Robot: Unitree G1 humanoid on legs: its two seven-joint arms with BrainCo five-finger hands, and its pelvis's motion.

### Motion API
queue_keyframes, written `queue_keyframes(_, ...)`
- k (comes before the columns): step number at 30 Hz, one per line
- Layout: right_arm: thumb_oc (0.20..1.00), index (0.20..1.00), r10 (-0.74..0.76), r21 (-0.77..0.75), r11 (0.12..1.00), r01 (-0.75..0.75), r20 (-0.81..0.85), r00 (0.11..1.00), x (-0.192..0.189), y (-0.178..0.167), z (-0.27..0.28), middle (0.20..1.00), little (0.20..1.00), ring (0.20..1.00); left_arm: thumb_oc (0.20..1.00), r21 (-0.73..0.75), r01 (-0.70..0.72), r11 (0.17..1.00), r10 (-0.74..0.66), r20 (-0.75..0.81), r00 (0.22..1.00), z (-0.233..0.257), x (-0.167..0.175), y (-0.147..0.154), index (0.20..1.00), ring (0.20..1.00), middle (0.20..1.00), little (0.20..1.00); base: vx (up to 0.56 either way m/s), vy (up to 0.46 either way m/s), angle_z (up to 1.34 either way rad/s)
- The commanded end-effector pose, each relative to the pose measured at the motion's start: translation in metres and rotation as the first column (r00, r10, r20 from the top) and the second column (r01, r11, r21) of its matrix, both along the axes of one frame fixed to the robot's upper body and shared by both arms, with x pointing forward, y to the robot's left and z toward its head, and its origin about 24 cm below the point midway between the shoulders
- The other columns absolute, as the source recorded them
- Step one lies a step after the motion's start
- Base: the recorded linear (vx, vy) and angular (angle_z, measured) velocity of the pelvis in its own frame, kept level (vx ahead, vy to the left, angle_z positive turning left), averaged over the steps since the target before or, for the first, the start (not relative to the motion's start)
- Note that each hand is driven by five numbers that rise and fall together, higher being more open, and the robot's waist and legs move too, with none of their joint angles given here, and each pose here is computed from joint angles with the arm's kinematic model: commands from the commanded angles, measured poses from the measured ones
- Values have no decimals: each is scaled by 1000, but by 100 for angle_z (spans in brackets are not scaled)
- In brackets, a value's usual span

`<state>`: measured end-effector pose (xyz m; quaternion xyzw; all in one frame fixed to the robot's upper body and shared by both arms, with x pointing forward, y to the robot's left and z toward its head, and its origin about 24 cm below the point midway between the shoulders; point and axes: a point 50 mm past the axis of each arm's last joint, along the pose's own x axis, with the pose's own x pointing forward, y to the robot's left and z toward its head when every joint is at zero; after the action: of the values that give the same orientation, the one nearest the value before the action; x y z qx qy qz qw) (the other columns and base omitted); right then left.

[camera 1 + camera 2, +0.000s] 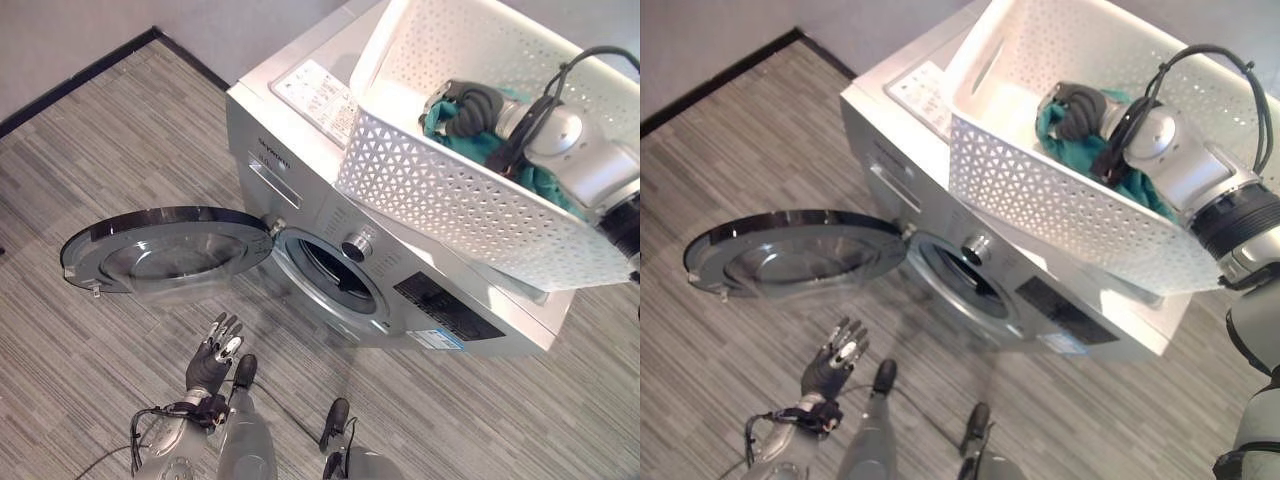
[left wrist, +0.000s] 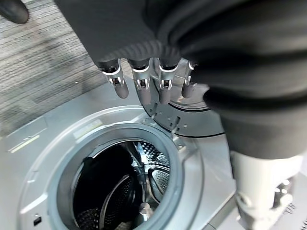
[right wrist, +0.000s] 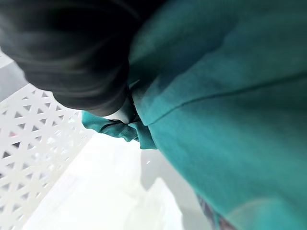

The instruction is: Grab the laundry basket,head to the washer,open it,put in the laundry and shut it.

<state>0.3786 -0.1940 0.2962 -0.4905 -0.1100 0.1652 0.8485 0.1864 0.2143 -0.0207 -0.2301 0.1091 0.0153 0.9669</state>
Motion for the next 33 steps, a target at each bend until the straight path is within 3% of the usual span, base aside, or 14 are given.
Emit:
queue_keyframes(1, 200, 200, 1, 119, 993, -23, 184, 983, -15, -10, 43, 200, 200, 200, 1000, 50, -24, 998, 20, 81, 996, 17, 2, 13, 1000, 1000, 1000, 1000, 0, 0, 0)
queue_keyframes(9, 200, 200, -119, 209, 977, 48, 343, 932, -34, -47, 93, 200, 200, 200, 1000, 28, -51, 998, 49, 50, 998, 9, -8, 17, 1000, 1000, 1000, 1000, 8, 10, 1)
queue_keyframes(12, 200, 200, -333, 378, 910, 172, 420, 844, -40, -85, 131, 200, 200, 200, 1000, 32, -72, 997, 71, 41, 997, 7, -9, 21, 1000, 1000, 1000, 1000, 15, 2, 4)
queue_keyframes(15, 200, 200, -435, 491, 850, 194, 445, 782, -43, -94, 151, 200, 200, 200, 1000, 47, -79, 996, 78, 36, 996, 6, -6, 23, 1000, 1000, 1000, 1000, 24, -5, 13)
queue_keyframes(23, 200, 200, -541, 587, 785, 200, 491, 682, -45, -84, 179, 200, 200, 200, 1000, 84, -69, 994, 66, 31, 997, 8, 2, 22, 1000, 1000, 1000, 1000, 0, 0, 0)
queue_keyframes(33, 200, 200, -588, 606, 776, 174, 597, 545, -61, -64, 213, 200, 200, 200, 1000, 133, -7, 991, 2, 38, 999, 11, 13, 14, 1000, 1000, 1000, 1000, 1, 1, 0)
